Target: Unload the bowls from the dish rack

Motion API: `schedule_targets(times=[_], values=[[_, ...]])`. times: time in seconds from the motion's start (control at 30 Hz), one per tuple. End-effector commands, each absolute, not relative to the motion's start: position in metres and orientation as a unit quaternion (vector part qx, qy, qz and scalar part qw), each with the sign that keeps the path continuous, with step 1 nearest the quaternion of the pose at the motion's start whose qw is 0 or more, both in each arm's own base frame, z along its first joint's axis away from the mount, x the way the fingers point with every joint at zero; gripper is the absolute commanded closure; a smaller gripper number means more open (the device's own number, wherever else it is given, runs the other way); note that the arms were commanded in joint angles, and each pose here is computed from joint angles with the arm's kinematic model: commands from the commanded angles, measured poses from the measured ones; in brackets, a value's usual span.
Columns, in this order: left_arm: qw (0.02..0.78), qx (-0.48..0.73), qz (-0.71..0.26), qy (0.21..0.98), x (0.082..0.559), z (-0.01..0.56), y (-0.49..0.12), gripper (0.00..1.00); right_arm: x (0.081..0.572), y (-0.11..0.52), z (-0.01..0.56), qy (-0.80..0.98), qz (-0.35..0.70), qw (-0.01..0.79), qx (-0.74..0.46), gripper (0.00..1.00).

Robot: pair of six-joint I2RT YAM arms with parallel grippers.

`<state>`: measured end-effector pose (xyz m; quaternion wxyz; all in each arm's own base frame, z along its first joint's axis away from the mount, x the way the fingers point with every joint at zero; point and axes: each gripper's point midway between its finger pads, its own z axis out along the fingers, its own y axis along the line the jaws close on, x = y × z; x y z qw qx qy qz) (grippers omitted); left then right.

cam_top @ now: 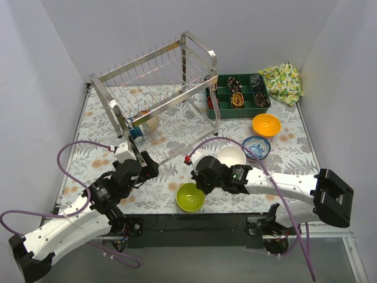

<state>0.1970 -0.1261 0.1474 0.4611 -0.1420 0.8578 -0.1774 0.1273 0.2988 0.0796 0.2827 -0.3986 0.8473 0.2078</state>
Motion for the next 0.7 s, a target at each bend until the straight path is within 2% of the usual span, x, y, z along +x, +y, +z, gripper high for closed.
schedule_targets(times=[0.0, 0.33, 0.67], values=[[0.473, -0.150, -0.177, 0.850, 0.201, 0.153, -0.124, 0.12, 0.161, 0.284, 0.084, 0.857, 0.144, 0.355, -0.345, 0.99], [0.473, -0.153, -0.176, 0.850, 0.200, 0.153, -0.123, 0.12, 0.205, 0.246, 0.099, 0.870, 0.089, 0.430, -0.223, 0.99], [0.473, -0.154, -0.175, 0.850, 0.200, 0.153, -0.123, 0.12, 0.190, 0.264, 0.078, 0.877, 0.131, 0.371, -0.276, 0.91]])
